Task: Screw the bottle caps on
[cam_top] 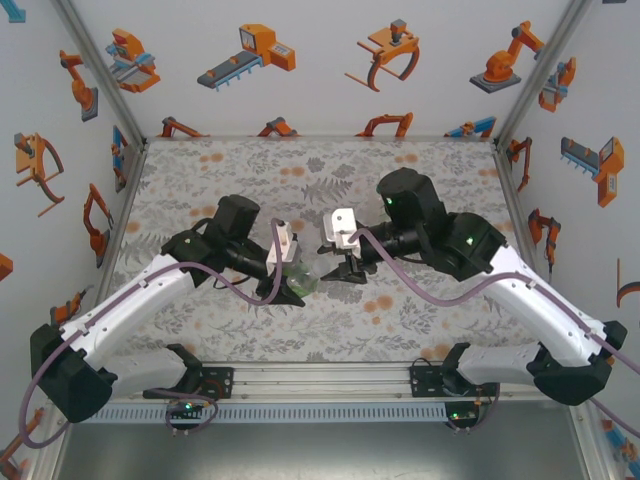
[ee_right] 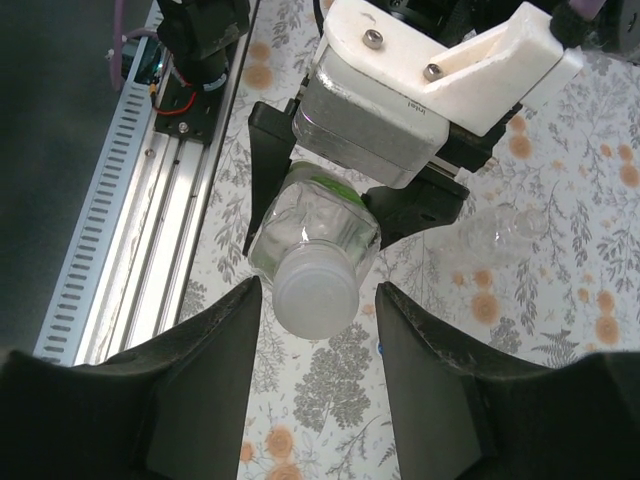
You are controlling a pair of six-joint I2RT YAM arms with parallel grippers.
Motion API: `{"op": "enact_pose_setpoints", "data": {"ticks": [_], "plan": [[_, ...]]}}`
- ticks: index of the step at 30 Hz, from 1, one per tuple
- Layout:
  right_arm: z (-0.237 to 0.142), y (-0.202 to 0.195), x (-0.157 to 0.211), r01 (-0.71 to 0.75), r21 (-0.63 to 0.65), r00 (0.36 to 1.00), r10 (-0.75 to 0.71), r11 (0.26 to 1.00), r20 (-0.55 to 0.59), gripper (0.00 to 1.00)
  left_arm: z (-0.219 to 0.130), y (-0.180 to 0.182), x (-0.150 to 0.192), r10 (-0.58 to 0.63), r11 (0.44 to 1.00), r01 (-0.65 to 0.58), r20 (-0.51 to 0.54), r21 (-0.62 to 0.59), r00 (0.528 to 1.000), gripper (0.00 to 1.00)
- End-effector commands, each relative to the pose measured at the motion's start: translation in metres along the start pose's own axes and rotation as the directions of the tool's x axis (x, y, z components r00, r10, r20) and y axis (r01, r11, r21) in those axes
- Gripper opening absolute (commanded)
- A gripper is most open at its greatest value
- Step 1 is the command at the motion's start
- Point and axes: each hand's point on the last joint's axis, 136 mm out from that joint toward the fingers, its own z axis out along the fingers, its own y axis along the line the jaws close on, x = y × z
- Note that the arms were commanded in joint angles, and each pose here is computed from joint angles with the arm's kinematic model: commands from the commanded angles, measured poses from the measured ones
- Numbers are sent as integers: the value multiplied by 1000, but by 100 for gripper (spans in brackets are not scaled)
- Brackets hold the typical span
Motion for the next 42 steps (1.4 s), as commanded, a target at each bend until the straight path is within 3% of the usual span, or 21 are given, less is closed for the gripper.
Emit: {"op": "enact_pose_setpoints", "data": {"ticks": [1,10,16,19,22,25,28,30,31,33,35,42], "plan": [[-4,2,-8,20,-16,999,-19,1000,25,45,-3,-5,-13,45,999,-46,21,18,999,0],[1,-7,-2,-46,32,999,46,998,18,29,-6,2,-12,70,996,-70,-16,-48,997,0],[11,-32,8,-230,152,973,222,961,64,26,-18,31,-7,88,959,-105,-74,-262,993,0],[10,-54,10,-360,250,932,336,899,135,21,-27,46,-5,90,919,-123,-104,-375,990,0],[4,-84,17,-564,355,826,500,746,262,20,-37,57,-3,89,875,-137,-123,-464,988,0],[7,-101,25,-756,325,654,638,568,407,16,-44,65,-3,83,844,-140,-132,-518,988,0],[7,-117,41,-918,245,397,736,312,549,11,-47,68,-2,76,830,-139,-138,-540,988,0],[3,-124,55,-983,161,171,763,90,624,11,-48,69,-1,73,826,-139,-141,-547,987,0],[3,-125,55,-991,124,115,764,46,636,11,-48,69,-1,72,824,-138,-140,-549,988,0],[8,-127,51,-997,79,66,770,20,634,13,-48,69,-1,71,824,-137,-140,-549,988,0],[13,-127,50,-997,79,62,787,18,614,22,-48,69,-2,73,825,-137,-137,-548,988,0],[-8,-121,47,-985,162,147,767,57,625,37,-49,68,-4,76,823,-139,-135,-551,988,0]]}}
